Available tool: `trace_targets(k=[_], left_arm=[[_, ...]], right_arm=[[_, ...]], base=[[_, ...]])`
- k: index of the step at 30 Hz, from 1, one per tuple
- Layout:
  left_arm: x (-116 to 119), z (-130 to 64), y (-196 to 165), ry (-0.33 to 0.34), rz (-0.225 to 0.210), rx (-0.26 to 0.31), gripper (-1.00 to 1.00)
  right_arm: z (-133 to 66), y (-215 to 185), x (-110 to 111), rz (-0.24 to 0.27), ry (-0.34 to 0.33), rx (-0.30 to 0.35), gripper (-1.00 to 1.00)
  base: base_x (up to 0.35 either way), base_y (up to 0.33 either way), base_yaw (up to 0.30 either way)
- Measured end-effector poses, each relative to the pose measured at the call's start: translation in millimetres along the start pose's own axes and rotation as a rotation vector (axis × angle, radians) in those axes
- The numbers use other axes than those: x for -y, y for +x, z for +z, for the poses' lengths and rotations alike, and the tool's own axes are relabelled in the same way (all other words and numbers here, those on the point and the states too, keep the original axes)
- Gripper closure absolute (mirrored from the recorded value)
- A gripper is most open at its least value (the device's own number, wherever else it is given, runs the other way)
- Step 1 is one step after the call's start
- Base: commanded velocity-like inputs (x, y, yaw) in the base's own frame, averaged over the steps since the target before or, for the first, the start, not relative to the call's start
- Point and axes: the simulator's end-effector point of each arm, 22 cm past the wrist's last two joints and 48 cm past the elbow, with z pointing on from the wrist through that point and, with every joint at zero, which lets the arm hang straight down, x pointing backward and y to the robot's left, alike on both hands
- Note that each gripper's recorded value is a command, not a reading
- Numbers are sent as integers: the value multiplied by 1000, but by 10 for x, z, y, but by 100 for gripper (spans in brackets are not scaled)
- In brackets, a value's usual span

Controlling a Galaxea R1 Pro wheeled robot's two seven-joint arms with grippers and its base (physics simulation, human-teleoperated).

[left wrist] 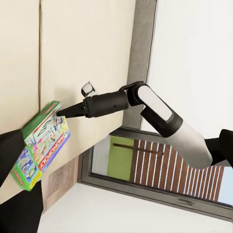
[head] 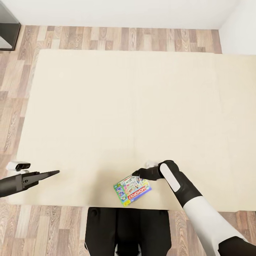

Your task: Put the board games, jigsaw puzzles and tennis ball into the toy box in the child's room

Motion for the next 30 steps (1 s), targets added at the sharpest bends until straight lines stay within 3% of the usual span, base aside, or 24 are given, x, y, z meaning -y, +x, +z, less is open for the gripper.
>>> trace_targets(k=[12,30], left_arm=[[0,0,0,0,0,0,-100],[5,-3,-4,0,0,1,-100]], right_arm=[[11,18,17,5,2,-5,-100],[0,73,48,4,6,-30,-100]], base=[[0,116,0],[0,8,0]])
